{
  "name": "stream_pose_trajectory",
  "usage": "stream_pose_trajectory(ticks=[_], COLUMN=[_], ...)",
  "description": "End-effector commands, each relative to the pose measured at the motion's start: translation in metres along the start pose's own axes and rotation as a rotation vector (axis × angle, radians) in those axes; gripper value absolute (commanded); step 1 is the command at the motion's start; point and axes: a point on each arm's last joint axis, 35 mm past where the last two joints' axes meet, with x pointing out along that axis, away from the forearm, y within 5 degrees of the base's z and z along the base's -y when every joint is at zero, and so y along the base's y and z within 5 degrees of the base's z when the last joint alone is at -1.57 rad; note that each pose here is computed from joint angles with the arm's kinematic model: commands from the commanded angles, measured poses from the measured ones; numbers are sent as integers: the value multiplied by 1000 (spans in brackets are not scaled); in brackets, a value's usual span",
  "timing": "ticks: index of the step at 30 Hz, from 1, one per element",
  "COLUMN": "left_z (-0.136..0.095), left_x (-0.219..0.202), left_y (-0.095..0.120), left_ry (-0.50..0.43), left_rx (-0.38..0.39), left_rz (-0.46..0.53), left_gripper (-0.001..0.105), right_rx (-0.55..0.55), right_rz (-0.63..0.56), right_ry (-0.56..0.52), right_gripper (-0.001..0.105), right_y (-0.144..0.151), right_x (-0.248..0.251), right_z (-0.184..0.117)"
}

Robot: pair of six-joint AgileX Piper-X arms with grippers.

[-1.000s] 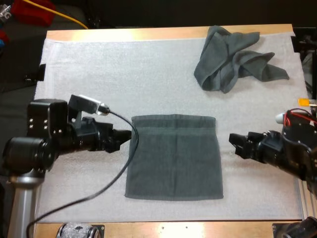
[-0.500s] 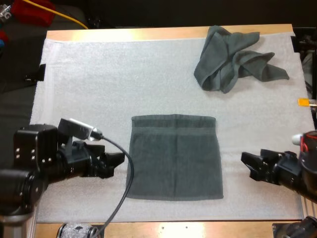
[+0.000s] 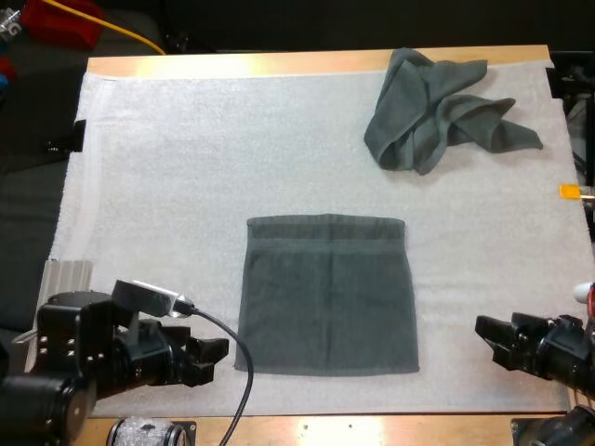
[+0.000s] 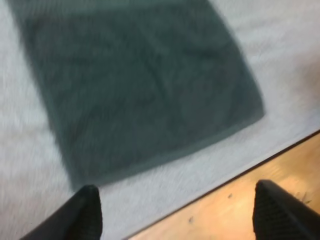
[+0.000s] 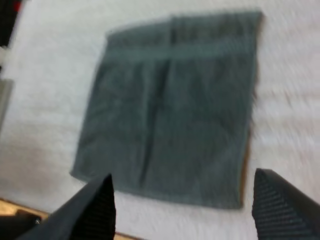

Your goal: Pick towel from pile, fold and stack

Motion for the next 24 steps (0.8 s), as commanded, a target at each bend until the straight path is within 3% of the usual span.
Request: stream_pose_trajectory(ticks=[1,6,13,24], left_z=[-2,-4,-3,-2], left_x=[4,23,34,34], left_y=[3,15,22,21], left_ry=[17,47,48,41], left_rx=[-19,-36,-37,-33], left_rz=[26,41,41,38], left_gripper=[61,61,61,61], right_rx=[6,9,59,103], right_rz=[-8,-16,-51,109], right_ry=[19,44,198,363], right_gripper=[58,58,58,58], right_y=[0,-2,-10,-20], right_x=[-1,3,48,135], right_z=[-2,-5,-15,-38])
